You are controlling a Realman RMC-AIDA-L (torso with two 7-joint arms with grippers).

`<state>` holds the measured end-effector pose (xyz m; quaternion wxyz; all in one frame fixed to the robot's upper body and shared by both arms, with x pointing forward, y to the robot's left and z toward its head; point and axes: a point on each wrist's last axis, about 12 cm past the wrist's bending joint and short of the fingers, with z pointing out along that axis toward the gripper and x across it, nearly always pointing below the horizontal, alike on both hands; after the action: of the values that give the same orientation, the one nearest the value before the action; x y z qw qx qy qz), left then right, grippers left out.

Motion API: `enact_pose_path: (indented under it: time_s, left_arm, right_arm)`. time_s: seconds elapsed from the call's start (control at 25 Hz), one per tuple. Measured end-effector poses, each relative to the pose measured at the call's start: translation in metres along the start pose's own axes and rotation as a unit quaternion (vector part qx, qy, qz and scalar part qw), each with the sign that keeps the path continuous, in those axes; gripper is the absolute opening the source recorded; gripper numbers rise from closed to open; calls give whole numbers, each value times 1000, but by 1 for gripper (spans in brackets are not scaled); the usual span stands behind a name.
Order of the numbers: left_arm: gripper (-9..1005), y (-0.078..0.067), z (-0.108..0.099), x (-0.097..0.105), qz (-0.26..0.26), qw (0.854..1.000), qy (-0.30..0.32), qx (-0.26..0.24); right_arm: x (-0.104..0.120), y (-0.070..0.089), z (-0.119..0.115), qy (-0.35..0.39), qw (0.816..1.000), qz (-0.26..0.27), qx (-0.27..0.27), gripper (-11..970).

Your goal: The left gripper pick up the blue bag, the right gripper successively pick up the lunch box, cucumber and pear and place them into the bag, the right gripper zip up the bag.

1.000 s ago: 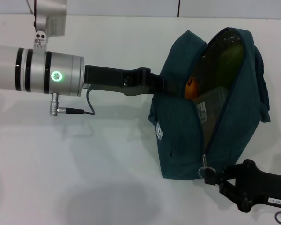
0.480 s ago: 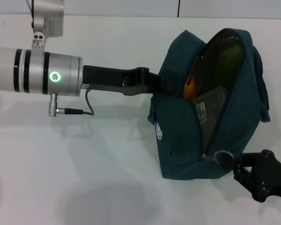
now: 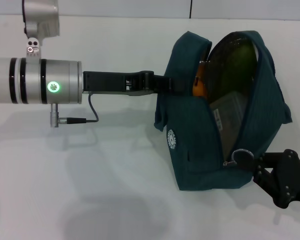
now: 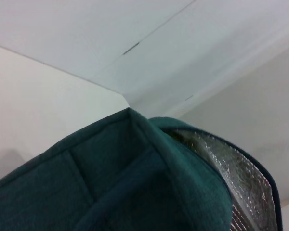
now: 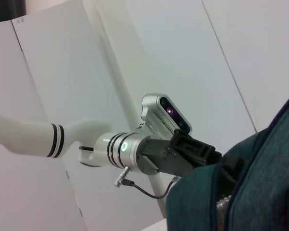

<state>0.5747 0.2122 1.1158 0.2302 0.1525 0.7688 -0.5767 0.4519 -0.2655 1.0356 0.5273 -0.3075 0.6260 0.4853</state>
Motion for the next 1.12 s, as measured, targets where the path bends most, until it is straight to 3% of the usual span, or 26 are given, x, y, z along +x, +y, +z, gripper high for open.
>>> enact_pose_path:
  time_s: [0.28,0.68,0.92,1.12]
  left_arm:
    - [112,1,0,3,17,1000,-8,6]
    - [553,-11,-15,6,59,994,-62,75]
    - [658,-7,-24,17,71,992,-74,68]
    - [652,-6,-32,26,85,989,-89,76]
  right_arm:
    - [-4,-1,2,-15,1000,-14,0,6]
    - [-18,-4,5,-58,997,-45,-1,6]
    - [-26,-8,7,-77,995,-62,1,6]
    - [-32,-10,10,-85,994,-73,-6,6]
